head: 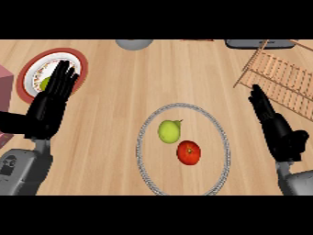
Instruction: Pick the tomato from the placemat and place it in the tiered shelf
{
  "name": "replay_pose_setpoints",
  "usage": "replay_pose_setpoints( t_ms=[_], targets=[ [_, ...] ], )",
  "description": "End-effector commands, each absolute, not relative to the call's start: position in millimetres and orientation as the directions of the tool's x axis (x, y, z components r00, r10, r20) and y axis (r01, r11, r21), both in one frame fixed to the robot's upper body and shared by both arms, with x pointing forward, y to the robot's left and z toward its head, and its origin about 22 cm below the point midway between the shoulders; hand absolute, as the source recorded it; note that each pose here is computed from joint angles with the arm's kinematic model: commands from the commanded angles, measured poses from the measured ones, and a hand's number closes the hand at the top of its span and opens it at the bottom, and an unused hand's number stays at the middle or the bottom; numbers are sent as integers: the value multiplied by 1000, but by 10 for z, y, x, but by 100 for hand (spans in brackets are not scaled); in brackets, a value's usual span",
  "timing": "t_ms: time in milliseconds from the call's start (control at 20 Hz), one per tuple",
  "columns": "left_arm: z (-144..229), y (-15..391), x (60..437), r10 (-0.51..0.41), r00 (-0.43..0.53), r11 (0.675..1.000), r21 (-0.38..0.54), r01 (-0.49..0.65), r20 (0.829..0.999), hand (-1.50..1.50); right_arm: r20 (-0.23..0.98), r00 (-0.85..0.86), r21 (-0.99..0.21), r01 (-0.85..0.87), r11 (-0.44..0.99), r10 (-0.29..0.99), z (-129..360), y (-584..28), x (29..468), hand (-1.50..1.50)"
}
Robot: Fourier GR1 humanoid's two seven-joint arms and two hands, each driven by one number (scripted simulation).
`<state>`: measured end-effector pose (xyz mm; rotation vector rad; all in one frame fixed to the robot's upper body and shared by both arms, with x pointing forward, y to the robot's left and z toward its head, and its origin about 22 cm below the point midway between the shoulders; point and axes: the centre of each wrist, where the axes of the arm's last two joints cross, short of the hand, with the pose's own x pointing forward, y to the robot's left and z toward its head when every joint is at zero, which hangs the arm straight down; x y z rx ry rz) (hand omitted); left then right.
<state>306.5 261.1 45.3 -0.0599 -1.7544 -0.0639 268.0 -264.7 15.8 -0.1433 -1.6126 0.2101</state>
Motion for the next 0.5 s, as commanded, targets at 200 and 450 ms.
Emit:
replay_pose_setpoints(
  t_ms=[200,450],
  targets=[
    [252,2584,2872,-209,-100,976,214,45,973,0,993,1,-107,369,923,114,305,-2535,2513,-150],
    [166,2683,2861,-208,-42,977,209,32,977,0,886,284,-464,564,683,368,-255,-3279,2101,150]
  ],
)
